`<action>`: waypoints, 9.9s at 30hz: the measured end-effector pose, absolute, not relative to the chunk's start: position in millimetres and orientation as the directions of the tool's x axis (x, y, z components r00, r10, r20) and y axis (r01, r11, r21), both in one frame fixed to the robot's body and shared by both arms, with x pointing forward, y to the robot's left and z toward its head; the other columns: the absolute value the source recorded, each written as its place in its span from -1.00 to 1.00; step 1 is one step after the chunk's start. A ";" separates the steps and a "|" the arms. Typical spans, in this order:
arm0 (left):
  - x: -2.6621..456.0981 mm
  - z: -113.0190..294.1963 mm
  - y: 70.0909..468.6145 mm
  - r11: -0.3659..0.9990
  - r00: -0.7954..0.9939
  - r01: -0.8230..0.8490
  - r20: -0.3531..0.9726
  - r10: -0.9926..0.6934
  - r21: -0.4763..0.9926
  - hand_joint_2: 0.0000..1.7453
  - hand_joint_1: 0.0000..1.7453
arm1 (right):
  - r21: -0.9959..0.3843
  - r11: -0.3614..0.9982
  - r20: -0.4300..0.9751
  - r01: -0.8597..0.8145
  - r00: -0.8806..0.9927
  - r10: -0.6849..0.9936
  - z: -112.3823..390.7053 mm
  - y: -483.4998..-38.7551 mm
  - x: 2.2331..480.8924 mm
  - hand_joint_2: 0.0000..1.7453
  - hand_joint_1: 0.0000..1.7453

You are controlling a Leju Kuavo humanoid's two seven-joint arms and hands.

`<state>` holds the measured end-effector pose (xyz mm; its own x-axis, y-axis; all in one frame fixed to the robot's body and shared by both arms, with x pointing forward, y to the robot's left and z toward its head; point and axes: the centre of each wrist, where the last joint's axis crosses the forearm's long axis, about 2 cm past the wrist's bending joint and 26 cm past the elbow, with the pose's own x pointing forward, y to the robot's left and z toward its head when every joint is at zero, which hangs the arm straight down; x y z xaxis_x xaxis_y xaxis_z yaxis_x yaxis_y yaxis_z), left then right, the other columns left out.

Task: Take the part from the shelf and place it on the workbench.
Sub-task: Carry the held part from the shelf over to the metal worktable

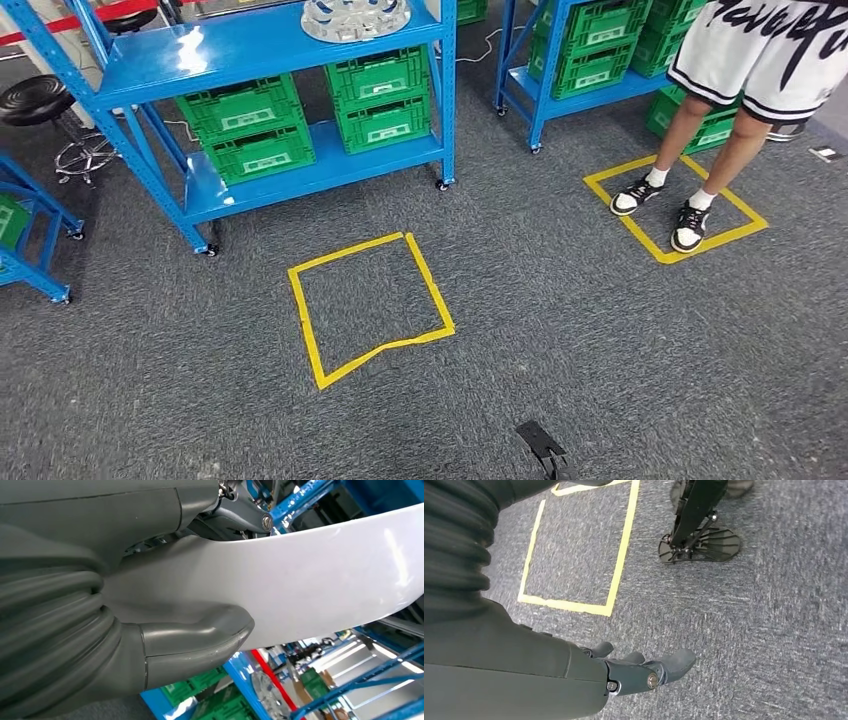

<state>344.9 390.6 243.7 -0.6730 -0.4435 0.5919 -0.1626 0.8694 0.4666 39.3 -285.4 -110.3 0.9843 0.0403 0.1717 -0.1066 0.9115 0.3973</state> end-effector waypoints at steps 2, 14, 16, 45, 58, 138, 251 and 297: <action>345.0 242.5 389.7 0.869 -0.671 -0.159 0.595 -0.443 0.469 1.00 1.00 | 0.397 0.911 0.169 -0.107 0.985 0.042 -110.4 -285.4 39.0 1.00 -1.00; 364.3 262.7 386.1 0.870 -0.695 -0.174 0.568 -0.440 0.461 1.00 1.00 | 0.402 0.909 0.170 -0.108 0.985 0.042 -109.8 -283.0 44.0 1.00 -1.00; 366.1 261.4 383.5 0.874 -0.693 -0.169 0.575 -0.434 0.455 1.00 1.00 | 0.402 0.909 0.166 -0.107 0.985 0.042 -109.9 -282.9 42.3 1.00 -1.00; 398.5 281.2 340.3 0.910 -0.728 -0.137 0.583 -0.360 0.391 1.00 1.00 | 0.416 0.909 0.178 -0.009 0.981 -0.072 -110.0 -282.0 41.6 1.00 -1.00; 370.6 250.1 366.9 0.888 -0.694 -0.189 0.583 -0.423 0.420 1.00 1.00 | 0.394 0.916 0.162 -0.072 0.987 0.008 -110.7 -289.3 36.1 1.00 -1.00; 370.5 235.9 379.7 0.886 -0.675 -0.233 0.589 -0.443 0.400 1.00 1.00 | 0.378 0.916 0.172 -0.138 0.982 0.077 -110.3 -292.8 40.4 1.00 -1.00; 314.7 238.7 493.6 0.791 -0.535 -0.439 0.583 -0.611 0.427 1.00 1.00 | 0.404 0.915 0.149 -0.008 0.987 -0.057 -110.6 -286.8 36.4 1.00 -1.00; 311.6 220.5 469.1 0.783 -0.528 -0.444 0.580 -0.621 0.434 1.00 1.00 | 0.412 0.910 0.111 0.045 0.989 -0.099 -110.9 -286.1 33.9 1.00 -1.00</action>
<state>311.6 469.1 220.5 -0.5275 -0.6208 0.5799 -0.4444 0.7834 0.4345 33.9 -286.1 -110.9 0.9889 -0.0989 0.1107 0.0449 0.9101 0.4120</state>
